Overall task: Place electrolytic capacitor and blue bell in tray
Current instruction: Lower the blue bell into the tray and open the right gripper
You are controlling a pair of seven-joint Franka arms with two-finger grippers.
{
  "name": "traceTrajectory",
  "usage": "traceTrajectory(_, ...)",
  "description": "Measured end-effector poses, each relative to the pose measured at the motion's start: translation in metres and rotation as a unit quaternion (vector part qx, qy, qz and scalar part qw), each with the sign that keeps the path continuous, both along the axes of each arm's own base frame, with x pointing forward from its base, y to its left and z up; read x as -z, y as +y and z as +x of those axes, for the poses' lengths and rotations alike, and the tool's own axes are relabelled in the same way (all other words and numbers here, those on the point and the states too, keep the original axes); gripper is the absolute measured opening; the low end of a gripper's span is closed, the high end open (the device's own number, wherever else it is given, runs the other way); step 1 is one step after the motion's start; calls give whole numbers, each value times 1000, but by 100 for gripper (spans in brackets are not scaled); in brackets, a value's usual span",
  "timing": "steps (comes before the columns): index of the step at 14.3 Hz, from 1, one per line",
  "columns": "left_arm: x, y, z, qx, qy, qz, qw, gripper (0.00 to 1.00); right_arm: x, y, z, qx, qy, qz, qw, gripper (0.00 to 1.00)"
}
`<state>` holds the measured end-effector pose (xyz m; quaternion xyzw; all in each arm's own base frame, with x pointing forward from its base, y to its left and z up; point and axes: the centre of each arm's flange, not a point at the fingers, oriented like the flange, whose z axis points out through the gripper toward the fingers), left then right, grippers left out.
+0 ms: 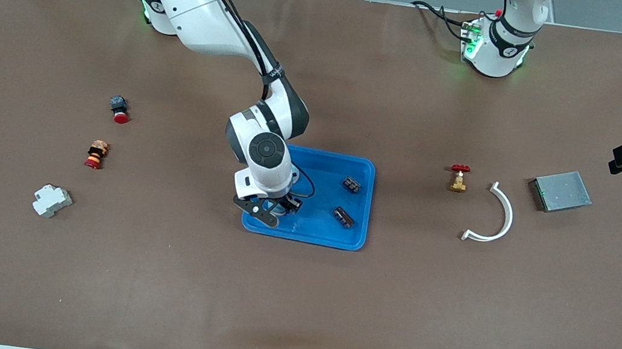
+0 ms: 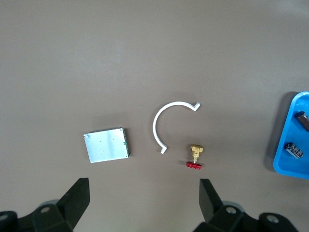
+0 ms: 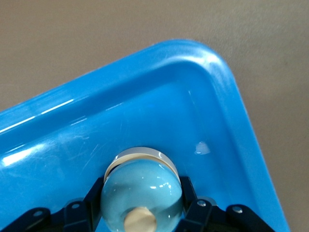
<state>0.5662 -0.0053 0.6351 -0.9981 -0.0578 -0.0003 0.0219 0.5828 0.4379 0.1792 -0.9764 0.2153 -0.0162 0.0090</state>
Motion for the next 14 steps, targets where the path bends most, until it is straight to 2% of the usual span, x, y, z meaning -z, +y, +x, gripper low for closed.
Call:
traceTrajectory(6,-4,0,-1,-3,-5,1,1000,100,0,-2,1,-14,-1,-2,1000,66)
traceTrajectory(9,-5,0,-2,-3,-6,1,1000,100,0,-2,1,-14,-1,-1,1000,69)
traceTrajectory(10,-5,0,-2,-2,-6,1,1000,100,1,-1,1,-15,-1,-1,1000,75)
traceTrajectory(12,-5,-2,-2,0,-6,1,1000,100,1,1,0,-16,0,-1,1000,94)
traceTrajectory(13,-5,-3,-2,1,-6,1,1000,100,0,2,-1,-17,-1,0,1000,100)
traceTrajectory(14,-6,-3,-3,1,-7,1,1000,100,-3,5,-1,-18,-3,2,1000,100)
